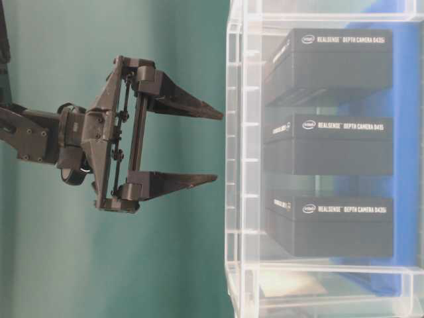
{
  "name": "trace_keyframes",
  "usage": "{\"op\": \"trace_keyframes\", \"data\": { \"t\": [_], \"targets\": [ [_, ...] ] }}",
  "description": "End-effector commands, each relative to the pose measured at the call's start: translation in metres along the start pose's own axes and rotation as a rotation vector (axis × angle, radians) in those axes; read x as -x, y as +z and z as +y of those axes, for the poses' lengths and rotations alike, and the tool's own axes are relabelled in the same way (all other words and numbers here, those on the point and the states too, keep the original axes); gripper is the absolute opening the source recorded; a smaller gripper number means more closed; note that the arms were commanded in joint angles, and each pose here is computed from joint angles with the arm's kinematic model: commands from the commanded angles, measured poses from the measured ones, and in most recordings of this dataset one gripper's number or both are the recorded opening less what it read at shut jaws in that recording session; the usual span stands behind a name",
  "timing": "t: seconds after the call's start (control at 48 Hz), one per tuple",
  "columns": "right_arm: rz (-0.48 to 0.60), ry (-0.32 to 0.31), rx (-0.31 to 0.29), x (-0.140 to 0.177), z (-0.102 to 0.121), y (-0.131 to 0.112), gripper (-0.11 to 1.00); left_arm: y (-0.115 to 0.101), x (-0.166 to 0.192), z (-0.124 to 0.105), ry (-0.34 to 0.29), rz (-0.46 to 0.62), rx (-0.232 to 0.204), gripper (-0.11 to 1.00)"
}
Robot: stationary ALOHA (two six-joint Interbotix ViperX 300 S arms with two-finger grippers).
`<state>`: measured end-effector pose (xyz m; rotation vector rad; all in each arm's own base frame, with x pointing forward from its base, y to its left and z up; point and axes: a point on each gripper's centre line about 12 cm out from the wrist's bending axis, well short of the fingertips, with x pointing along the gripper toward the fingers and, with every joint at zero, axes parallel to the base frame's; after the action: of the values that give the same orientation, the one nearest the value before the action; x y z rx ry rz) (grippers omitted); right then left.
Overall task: Take out the box from the case.
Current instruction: 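Move the open right gripper over the middle black box in the case, then lower the right gripper around the middle black box and close it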
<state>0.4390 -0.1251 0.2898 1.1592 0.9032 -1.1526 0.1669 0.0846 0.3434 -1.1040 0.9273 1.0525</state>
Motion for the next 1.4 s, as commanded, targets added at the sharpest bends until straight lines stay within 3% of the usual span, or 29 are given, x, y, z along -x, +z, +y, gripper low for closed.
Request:
{"op": "trace_keyframes", "data": {
  "t": [0.0,0.5,1.063,1.376],
  "targets": [
    [-0.014,0.043,-0.006,0.017,0.003,0.004,0.94,0.002,0.004,-0.002,-0.017,-0.009,0.002,0.9],
    [-0.015,0.04,-0.005,0.015,0.003,0.004,0.94,0.006,0.0,-0.014,-0.001,0.006,-0.018,0.9],
    [-0.015,0.039,-0.006,0.015,0.002,0.004,0.94,0.005,0.0,-0.012,-0.003,0.004,-0.017,0.9],
    [-0.003,-0.007,0.002,-0.006,0.0,0.0,0.94,0.005,0.0,-0.012,-0.003,0.004,-0.015,0.9]
  ]
}}
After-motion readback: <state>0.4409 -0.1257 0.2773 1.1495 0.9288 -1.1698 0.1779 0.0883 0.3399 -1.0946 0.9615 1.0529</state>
